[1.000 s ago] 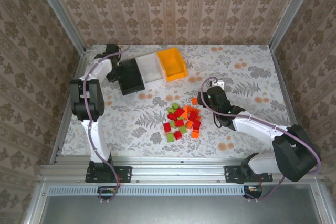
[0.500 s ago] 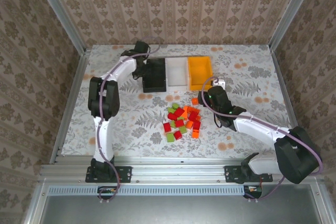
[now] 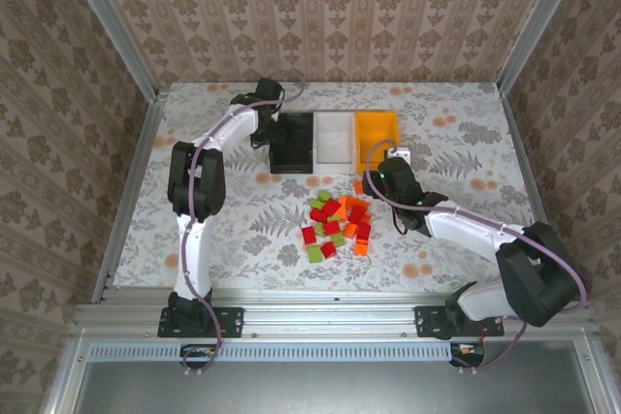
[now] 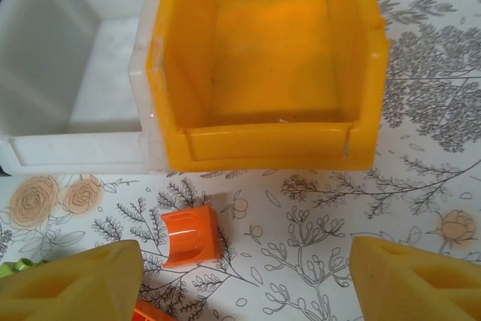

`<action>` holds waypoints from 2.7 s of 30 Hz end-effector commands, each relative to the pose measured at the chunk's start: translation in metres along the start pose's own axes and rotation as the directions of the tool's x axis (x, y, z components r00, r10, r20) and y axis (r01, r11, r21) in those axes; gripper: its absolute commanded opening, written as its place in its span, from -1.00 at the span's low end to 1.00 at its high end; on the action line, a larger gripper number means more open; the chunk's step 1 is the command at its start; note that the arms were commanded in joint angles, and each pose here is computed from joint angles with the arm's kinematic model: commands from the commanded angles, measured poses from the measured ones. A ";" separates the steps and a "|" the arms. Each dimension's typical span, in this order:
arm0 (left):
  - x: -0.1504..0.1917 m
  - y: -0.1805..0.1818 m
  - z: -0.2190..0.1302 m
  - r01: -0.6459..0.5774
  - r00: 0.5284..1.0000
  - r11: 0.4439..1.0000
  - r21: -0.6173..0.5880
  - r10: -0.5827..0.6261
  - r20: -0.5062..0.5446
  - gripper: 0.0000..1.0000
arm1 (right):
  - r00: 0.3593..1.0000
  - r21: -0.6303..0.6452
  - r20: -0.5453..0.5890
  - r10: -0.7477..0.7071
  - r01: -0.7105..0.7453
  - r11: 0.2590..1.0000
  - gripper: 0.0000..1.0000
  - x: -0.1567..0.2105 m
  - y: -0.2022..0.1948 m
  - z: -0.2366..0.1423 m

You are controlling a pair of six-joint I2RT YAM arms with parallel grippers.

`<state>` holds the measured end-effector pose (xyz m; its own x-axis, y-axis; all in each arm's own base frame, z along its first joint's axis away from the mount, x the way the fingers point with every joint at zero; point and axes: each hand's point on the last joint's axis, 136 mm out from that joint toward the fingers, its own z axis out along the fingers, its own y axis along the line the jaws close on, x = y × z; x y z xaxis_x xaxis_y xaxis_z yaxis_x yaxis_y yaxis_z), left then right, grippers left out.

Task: Sort the legos into containers by color

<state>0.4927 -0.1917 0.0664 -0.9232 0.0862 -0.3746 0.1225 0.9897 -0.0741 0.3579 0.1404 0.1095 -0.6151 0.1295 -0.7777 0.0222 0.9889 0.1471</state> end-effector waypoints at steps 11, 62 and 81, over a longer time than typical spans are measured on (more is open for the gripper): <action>-0.025 -0.011 -0.143 -0.002 0.972 0.988 0.153 -0.034 0.231 0.95 | 0.976 -0.021 -0.203 -0.077 0.074 0.997 0.56 0.031 0.021 0.038; 0.048 -0.068 -0.175 0.069 0.968 0.820 0.568 -0.194 0.162 0.95 | 0.975 0.152 -0.101 -0.197 0.210 0.966 -0.25 -0.037 0.021 0.036; 0.068 -0.120 -0.155 0.185 0.975 0.634 0.751 -0.212 -0.062 0.96 | 0.960 0.181 -0.258 -0.109 0.159 0.971 -0.16 -0.086 -0.030 0.115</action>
<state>0.3601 -0.2838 0.1698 -0.9589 -0.1214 -0.2564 0.1374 0.5920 -0.7941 0.5009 0.1022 0.0959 -0.7797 0.0336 -0.6253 0.1079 0.9908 -0.0813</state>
